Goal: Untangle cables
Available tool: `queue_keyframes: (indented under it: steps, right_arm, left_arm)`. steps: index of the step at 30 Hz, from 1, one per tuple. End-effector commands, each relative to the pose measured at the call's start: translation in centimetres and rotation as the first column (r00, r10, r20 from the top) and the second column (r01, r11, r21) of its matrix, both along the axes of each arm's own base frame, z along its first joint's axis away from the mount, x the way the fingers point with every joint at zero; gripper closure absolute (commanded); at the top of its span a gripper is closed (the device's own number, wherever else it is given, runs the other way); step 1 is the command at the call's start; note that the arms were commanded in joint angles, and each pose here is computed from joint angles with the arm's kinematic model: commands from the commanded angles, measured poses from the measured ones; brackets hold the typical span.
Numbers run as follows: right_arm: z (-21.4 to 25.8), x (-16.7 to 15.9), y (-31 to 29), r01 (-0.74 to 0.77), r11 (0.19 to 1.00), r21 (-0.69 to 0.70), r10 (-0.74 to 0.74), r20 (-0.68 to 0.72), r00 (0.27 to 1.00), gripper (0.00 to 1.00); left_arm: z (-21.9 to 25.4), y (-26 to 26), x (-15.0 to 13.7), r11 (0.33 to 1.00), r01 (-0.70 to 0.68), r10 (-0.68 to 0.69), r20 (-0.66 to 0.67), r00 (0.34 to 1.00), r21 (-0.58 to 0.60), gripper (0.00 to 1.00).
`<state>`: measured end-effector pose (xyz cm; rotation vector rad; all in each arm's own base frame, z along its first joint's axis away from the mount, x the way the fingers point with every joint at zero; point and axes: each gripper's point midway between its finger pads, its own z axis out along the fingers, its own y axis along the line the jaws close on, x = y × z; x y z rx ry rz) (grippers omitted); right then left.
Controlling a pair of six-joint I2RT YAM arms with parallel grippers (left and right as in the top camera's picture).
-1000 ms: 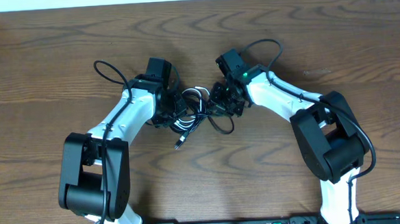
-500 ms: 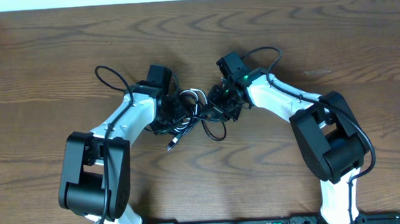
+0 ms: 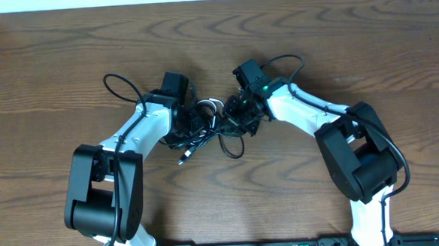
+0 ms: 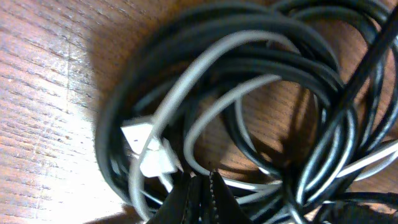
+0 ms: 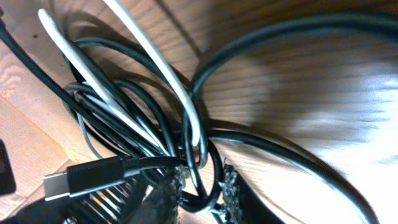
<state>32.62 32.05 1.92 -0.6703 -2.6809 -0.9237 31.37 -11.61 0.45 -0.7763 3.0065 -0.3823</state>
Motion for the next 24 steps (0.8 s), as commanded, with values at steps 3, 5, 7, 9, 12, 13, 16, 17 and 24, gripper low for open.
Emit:
queue_keyframes:
  steps: [3, 5, 7, 9, 12, 13, 16, 17, 24]
  right_arm:
    - [0.6, 0.0, 1.5, 0.029, 1.0, 0.006, -0.029, 0.046, 0.999, 0.87]
    - [0.3, 0.3, 1.2, 0.044, 0.999, -0.02, -0.043, 0.064, 0.997, 0.96]
    - [0.2, 0.4, 1.0, 0.05, 0.998, -0.031, -0.048, 0.073, 0.996, 0.99]
    - [0.2, 0.5, 1.1, 0.05, 0.998, -0.028, -0.048, 0.075, 0.996, 0.99]
    - [0.3, 0.6, 1.2, 0.05, 0.998, -0.024, -0.048, 0.081, 0.996, 0.99]
    - [0.3, 0.6, 1.2, 0.05, 0.998, -0.025, -0.048, 0.08, 0.996, 0.99]
    - [0.2, 0.4, 1.2, 0.047, 0.999, -0.027, -0.045, 0.076, 0.996, 0.91]
    - [0.2, 0.4, 1.3, 0.045, 0.999, -0.027, -0.043, 0.077, 0.996, 0.9]
    - [0.4, -0.1, 2.5, 0.038, 0.999, -0.021, -0.036, 0.093, 0.995, 0.88]
  left_arm:
    - [-0.6, 0.3, -0.5, 1.0, -0.017, 0.017, -0.021, 1.0, 0.017, 0.92]
    - [-0.6, 0.3, -0.5, 1.0, -0.017, 0.017, -0.021, 1.0, 0.017, 0.92]
    - [-0.6, 0.3, -0.5, 1.0, -0.017, 0.017, -0.021, 1.0, 0.017, 0.92]
    - [-0.6, 0.3, -0.5, 1.0, -0.017, 0.017, -0.021, 1.0, 0.017, 0.92]
    - [-0.6, 0.3, -0.5, 1.0, -0.016, 0.017, -0.021, 1.0, 0.017, 0.92]
    - [-0.6, 0.3, -0.5, 1.0, -0.017, 0.017, -0.023, 1.0, 0.017, 0.92]
    - [-0.7, 0.4, -0.7, 1.0, -0.016, 0.017, -0.03, 0.999, 0.02, 0.92]
    - [-0.7, 0.4, -0.7, 1.0, -0.016, 0.017, -0.032, 0.999, 0.02, 0.92]
    - [-1.1, 0.4, -0.9, 1.0, -0.016, 0.017, -0.044, 0.999, 0.023, 0.92]
